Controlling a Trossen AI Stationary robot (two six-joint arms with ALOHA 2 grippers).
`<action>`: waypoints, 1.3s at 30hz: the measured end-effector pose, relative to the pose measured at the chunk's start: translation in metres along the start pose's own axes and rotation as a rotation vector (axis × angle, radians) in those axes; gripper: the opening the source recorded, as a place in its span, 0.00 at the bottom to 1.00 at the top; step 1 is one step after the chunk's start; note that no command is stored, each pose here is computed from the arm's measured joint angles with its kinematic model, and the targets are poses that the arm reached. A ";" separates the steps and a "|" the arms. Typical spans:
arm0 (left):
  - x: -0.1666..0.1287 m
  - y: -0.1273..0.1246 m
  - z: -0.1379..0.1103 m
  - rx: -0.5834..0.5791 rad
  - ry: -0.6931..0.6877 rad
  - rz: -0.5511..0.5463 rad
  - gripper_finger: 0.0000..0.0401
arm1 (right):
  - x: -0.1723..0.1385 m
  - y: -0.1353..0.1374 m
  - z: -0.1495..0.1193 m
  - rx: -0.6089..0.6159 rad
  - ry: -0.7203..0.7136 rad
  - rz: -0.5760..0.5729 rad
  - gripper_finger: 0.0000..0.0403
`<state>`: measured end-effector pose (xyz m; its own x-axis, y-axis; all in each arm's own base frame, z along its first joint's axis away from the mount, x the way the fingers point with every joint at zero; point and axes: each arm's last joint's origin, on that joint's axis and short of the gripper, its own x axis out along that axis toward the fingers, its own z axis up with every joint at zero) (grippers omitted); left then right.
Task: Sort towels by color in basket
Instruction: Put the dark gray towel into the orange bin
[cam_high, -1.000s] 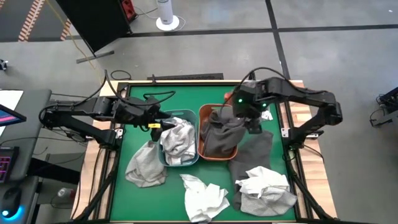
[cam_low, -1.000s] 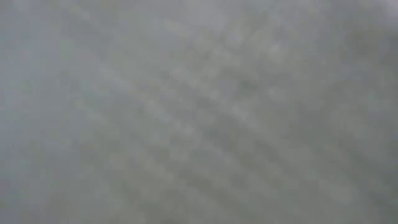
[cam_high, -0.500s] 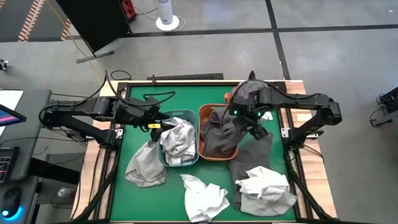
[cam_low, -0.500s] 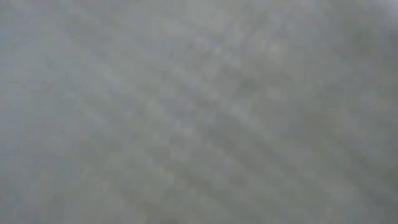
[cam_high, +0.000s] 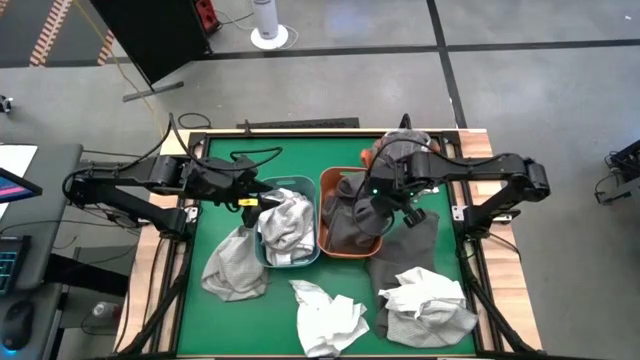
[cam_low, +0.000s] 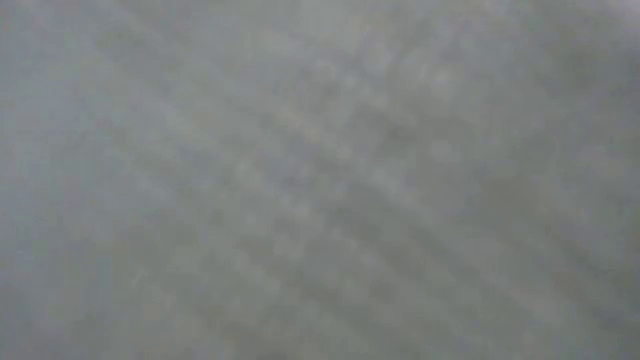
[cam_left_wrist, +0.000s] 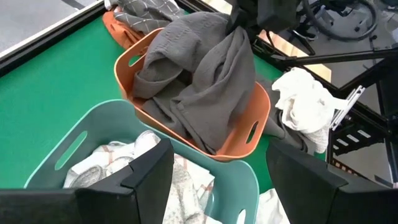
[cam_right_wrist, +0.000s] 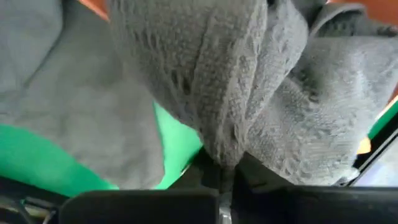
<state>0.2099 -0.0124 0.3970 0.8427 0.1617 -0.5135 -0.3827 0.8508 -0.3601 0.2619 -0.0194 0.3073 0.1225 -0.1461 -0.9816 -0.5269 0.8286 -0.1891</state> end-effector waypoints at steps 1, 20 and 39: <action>0.000 0.000 0.000 0.000 0.000 0.000 0.61 | -0.003 -0.001 0.001 0.002 -0.012 -0.005 0.07; 0.000 -0.001 0.002 -0.015 -0.023 -0.014 0.61 | -0.021 -0.034 0.055 0.202 -0.498 0.057 0.08; -0.001 -0.004 -0.002 -0.054 0.002 -0.021 0.61 | 0.133 -0.053 0.085 0.498 0.097 0.193 0.09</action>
<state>0.2099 -0.0172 0.3977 0.8502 0.1430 -0.5067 -0.3847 0.8258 -0.4123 0.3776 -0.0369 0.1885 -0.0276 0.0042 -0.9996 -0.0666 0.9978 0.0060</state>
